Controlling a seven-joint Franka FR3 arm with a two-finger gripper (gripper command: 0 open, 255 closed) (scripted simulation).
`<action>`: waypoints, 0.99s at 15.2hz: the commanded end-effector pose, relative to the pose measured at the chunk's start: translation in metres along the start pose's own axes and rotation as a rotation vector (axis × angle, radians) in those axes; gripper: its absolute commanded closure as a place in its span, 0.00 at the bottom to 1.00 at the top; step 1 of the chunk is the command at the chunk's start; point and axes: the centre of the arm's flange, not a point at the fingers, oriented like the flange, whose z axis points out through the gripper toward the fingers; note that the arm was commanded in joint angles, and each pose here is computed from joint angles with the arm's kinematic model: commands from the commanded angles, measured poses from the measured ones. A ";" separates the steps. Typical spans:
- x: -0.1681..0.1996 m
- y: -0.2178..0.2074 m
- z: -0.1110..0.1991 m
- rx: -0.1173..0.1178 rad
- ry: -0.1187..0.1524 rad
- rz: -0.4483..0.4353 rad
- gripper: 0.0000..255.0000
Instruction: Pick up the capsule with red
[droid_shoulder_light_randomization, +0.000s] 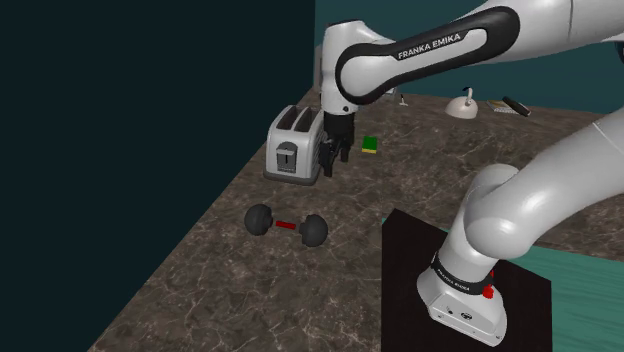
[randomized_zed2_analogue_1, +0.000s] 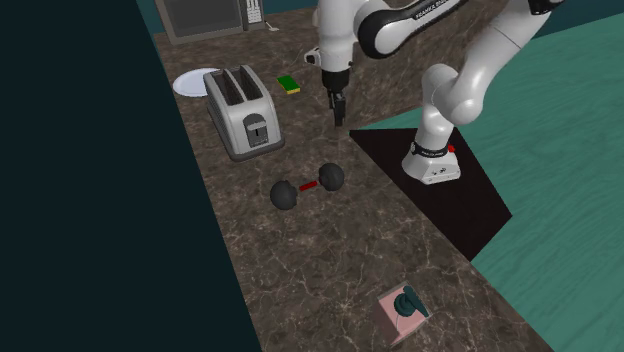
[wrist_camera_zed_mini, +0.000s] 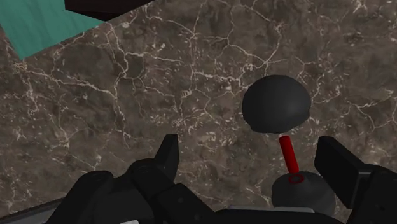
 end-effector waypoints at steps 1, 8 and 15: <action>0.013 -0.012 0.019 -0.002 0.006 -0.043 0.00; 0.060 -0.053 0.087 -0.012 0.019 -0.190 0.00; 0.101 -0.100 0.155 -0.021 0.032 -0.337 0.00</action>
